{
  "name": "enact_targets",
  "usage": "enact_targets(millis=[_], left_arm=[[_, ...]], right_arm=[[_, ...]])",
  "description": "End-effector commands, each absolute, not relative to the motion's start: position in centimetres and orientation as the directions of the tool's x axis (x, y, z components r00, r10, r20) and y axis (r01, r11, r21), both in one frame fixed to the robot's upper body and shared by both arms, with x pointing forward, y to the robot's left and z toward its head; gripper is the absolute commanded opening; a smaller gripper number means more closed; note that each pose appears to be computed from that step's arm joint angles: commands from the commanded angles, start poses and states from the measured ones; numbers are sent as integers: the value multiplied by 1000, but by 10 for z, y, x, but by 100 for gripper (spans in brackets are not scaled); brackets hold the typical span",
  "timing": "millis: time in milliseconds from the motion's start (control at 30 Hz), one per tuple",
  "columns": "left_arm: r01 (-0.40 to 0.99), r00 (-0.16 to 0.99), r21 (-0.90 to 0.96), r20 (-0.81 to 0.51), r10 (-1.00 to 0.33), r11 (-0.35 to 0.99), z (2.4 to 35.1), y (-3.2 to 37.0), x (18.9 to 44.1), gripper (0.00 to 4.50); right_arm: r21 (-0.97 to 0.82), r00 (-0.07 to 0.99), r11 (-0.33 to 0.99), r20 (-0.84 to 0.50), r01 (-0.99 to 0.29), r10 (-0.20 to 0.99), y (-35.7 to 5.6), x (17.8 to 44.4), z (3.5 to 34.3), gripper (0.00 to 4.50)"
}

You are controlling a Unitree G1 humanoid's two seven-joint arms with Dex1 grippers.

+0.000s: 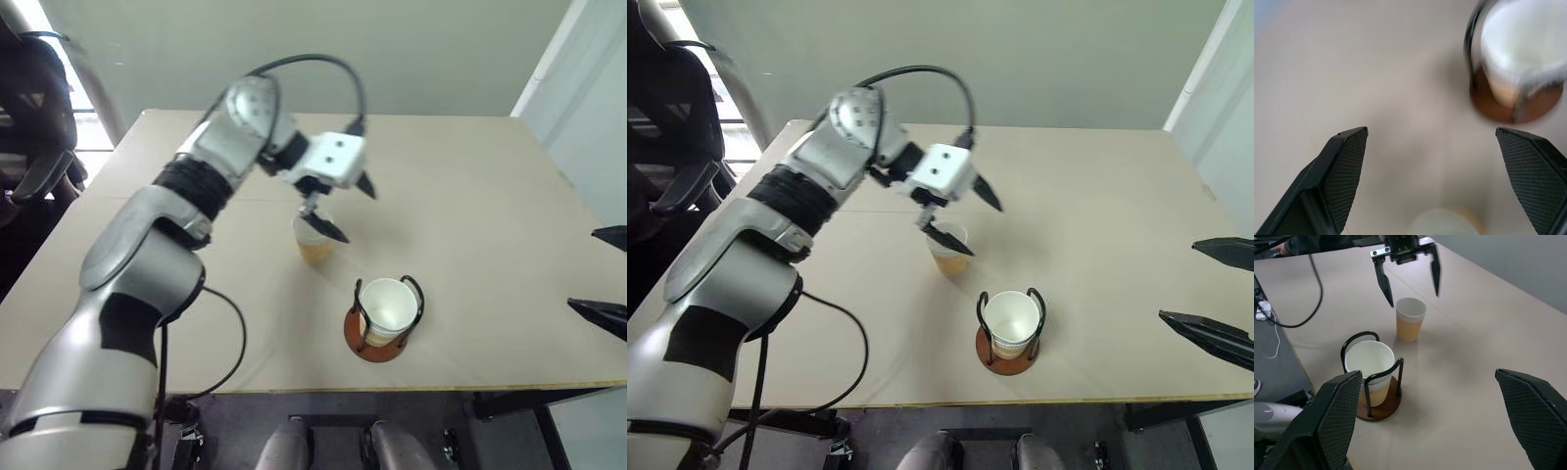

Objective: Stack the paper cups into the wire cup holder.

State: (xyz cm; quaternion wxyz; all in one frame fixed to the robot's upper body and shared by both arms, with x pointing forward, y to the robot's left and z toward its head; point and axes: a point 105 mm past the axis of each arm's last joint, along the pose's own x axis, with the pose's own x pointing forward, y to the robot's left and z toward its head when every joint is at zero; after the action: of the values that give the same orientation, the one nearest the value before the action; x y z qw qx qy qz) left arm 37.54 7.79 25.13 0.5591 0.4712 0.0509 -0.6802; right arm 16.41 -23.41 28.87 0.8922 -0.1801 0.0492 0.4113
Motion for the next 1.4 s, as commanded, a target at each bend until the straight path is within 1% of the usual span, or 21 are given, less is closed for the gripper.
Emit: enact_targets(millis=[33, 133, 300, 467, 567, 633, 733, 900, 1067, 1100, 1167, 1300, 1400], left_arm=[[850, 84, 427, -689, -719, -310, 246, 101, 378, 447], [881, 69, 388, -671, -738, -271, 238, 103, 379, 447], [906, 69, 345, -691, -720, -244, 213, 105, 384, 447], [921, 29, 291, -715, -699, -259, 195, 101, 383, 447], [920, 45, 292, -741, -670, -260, 184, 101, 385, 447], [916, 82, 315, -755, -651, -250, 177, 101, 389, 447], [899, 141, 366, -761, -634, -240, 173, 97, 396, 390], [886, 177, 394, -777, -605, -246, 171, 100, 400, 203], [885, 181, 396, -777, -603, -244, 173, 104, 400, 20], [885, 180, 396, -777, -603, -246, 173, 104, 399, 1], [873, 170, 400, -786, -595, -279, 178, 108, 397, 1], [841, 113, 401, -786, -607, -364, 208, 105, 387, 1], [785, 91, 473, -728, -680, -401, 243, 85, 375, 1]], right_arm=[[-314, 652, 579, -230, -752, 722, -233, 168, 293, 450], [-316, 646, 572, -230, -757, 728, -233, 171, 293, 450], [-321, 637, 560, -234, -763, 734, -232, 174, 295, 450], [-326, 638, 559, -239, -763, 732, -230, 172, 295, 450], [-326, 643, 563, -241, -759, 727, -230, 170, 294, 450], [-329, 648, 567, -242, -755, 722, -230, 169, 295, 450], [-332, 651, 569, -243, -753, 719, -230, 168, 295, 450], [-331, 655, 573, -245, -750, 715, -230, 169, 293, 450], [-330, 655, 574, -248, -750, 714, -231, 170, 292, 450], [-330, 655, 574, -248, -750, 714, -231, 171, 292, 450], [-326, 654, 573, -254, -752, 713, -232, 171, 291, 450], [-317, 645, 567, -266, -760, 716, -233, 170, 291, 450], [-318, 645, 566, -265, -760, 717, -233, 169, 291, 450]])
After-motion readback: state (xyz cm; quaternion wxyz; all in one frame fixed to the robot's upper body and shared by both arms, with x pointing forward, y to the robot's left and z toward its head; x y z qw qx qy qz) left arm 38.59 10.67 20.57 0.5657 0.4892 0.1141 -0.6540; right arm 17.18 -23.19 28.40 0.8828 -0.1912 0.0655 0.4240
